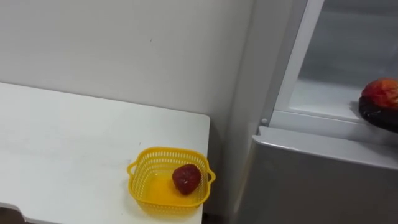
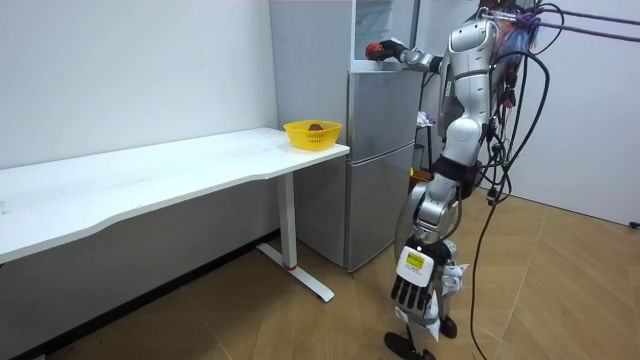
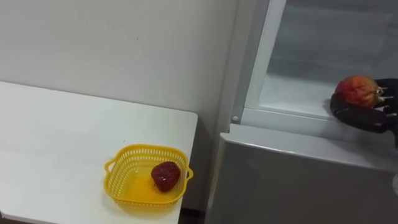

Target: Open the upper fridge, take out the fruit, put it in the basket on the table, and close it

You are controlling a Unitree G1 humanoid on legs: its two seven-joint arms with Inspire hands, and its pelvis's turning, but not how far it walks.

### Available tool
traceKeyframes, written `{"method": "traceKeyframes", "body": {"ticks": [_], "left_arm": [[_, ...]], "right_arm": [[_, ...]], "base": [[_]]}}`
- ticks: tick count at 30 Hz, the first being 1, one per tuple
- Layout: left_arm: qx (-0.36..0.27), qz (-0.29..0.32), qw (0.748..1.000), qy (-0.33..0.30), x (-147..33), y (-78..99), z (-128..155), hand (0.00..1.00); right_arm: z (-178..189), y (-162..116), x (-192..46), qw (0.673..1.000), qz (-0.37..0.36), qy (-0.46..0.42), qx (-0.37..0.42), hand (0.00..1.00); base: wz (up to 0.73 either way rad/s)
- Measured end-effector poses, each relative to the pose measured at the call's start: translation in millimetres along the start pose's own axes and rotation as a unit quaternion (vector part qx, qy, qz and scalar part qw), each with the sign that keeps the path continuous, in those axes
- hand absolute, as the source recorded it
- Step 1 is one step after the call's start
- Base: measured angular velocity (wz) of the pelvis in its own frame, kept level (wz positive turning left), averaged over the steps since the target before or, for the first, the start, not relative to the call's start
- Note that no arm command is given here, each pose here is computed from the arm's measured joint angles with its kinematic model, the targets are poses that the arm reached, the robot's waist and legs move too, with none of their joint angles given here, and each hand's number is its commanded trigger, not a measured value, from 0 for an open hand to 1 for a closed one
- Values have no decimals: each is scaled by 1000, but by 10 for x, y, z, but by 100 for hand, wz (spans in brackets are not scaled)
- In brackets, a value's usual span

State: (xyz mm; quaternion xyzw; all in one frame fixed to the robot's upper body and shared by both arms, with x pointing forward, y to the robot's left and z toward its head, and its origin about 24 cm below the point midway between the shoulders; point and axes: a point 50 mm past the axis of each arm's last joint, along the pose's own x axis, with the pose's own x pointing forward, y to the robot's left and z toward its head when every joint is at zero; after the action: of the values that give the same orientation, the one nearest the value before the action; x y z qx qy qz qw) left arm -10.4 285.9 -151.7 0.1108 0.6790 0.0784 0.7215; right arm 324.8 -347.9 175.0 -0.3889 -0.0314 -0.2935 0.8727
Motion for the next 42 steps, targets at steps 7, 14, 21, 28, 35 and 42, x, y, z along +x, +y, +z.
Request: {"method": "traceKeyframes", "body": {"ticks": [7,14,21,28,35,42], "left_arm": [[0,0,1000,-1,1,-1,7,0],[0,-1,1000,-1,2,-8,9,0],[0,-1,1000,0,2,-9,3,0],[-9,-3,1000,2,2,-17,-30,0],[-11,11,1000,-7,10,-31,-16,0],[-14,15,1000,-19,19,-94,33,0]], "right_arm": [[21,-102,24,1000,-22,-12,-9,100],[46,-113,31,999,-24,-22,-21,100],[62,-64,21,999,-14,-29,-35,100],[232,-58,-9,997,-15,-67,-29,100],[647,-1,-281,982,-37,-184,6,100],[850,90,-604,964,-47,-260,33,100]], "base": [[0],[0],[0],[1],[-2],[-2]]}}
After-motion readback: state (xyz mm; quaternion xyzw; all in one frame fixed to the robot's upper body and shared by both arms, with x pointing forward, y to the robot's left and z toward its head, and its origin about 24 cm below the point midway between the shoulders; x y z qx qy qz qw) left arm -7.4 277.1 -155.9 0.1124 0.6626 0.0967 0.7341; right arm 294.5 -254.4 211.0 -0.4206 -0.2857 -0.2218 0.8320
